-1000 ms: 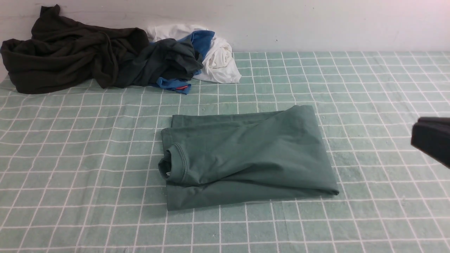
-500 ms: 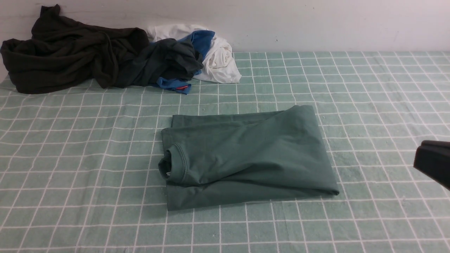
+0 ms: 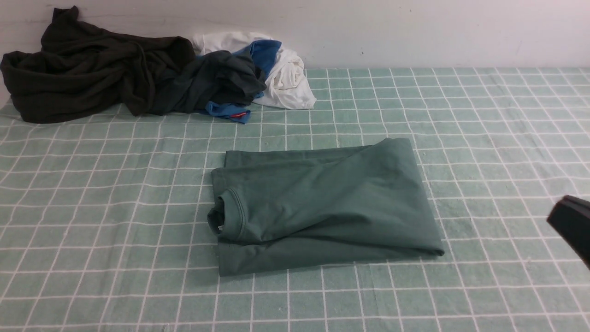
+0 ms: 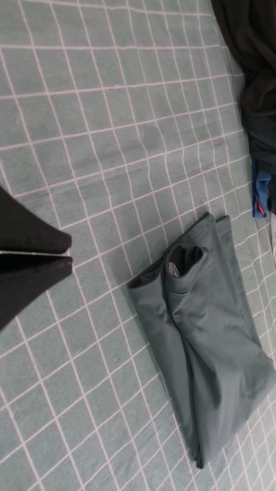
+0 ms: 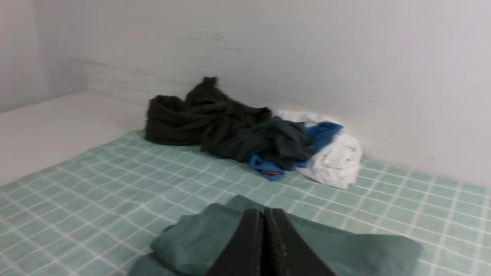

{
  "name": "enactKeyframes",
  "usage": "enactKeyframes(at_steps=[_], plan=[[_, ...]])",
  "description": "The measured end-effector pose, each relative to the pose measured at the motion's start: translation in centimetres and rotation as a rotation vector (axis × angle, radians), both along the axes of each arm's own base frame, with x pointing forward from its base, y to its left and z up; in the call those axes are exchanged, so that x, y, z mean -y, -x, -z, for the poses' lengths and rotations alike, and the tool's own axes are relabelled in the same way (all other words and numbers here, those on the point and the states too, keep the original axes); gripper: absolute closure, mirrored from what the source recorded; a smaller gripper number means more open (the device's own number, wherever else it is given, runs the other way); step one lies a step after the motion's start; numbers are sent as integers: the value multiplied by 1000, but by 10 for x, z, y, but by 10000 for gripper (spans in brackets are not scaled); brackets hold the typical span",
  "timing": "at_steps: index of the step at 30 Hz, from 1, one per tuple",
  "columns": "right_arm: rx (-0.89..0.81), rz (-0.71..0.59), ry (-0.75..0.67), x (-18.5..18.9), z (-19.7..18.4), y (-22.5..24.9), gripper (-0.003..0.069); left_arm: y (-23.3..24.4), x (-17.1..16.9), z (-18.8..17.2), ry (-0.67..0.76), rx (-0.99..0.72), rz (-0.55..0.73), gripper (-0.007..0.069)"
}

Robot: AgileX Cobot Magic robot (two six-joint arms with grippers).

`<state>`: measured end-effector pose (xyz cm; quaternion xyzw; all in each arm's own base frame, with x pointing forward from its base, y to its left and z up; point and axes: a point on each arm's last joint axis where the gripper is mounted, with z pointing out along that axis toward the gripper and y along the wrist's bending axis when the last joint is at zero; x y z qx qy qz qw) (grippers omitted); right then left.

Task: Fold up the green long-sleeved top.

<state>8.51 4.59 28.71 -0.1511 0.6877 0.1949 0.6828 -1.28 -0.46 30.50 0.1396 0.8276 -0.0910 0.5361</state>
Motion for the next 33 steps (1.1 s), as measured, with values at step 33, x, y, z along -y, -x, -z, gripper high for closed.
enactKeyframes(at_steps=[33], plan=[[-166, 586, 109, 52, 104, 30, 673, 0, 0, 0, 1, -1, 1, 629]])
